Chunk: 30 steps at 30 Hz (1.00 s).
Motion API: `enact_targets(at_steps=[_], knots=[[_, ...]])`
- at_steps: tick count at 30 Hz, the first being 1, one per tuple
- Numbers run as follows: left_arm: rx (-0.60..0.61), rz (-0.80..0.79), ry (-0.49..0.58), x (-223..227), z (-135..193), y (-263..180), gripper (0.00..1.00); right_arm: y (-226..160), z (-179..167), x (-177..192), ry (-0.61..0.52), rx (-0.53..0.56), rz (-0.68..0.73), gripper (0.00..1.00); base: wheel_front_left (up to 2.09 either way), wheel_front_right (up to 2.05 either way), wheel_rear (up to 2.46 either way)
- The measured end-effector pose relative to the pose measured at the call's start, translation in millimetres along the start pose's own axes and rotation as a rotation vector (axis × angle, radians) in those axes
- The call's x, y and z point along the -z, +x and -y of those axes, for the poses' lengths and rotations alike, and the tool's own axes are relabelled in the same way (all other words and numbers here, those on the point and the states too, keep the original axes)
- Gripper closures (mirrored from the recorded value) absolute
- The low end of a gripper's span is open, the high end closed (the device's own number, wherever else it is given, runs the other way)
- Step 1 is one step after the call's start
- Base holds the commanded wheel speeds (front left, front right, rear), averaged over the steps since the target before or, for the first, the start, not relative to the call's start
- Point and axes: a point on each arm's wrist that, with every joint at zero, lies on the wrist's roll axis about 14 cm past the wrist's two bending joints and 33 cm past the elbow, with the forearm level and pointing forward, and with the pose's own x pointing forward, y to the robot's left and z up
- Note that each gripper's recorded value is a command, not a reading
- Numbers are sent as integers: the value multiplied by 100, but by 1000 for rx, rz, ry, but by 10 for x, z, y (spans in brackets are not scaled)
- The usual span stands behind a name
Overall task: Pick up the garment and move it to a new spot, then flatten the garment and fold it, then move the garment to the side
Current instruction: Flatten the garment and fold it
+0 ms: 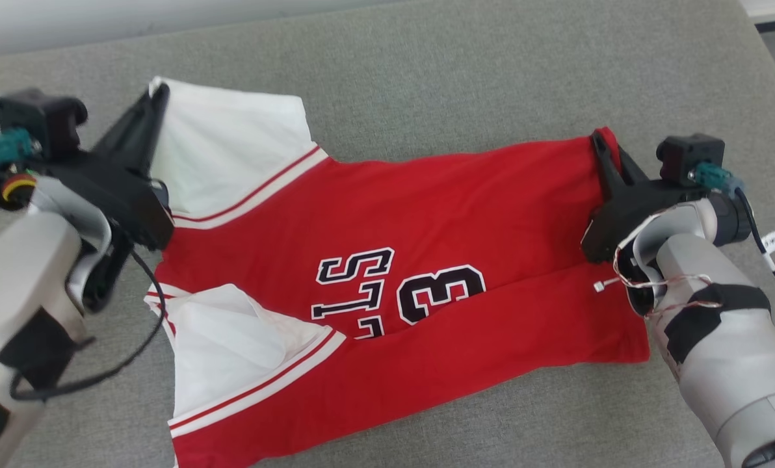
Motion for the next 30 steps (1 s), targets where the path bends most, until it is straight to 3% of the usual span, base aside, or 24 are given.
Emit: enact_targets(at_steps=[5,15,21,30], knots=[[34,-1,1,93,171,-216,100,-142,8,-40,19,-10,38,100,0,0,0],[-17,119,-83,48,370,-824,100,-447,8,82,69,-25,76,100,0,0,0],[-48,97,-157,377,629,-1243,100,-578,-26,197,120,-28,77,100,0,0,0],[-131,49,-236,742,696,-1593,100,-759,7,403,166,-9,53,100,0,0,0]])
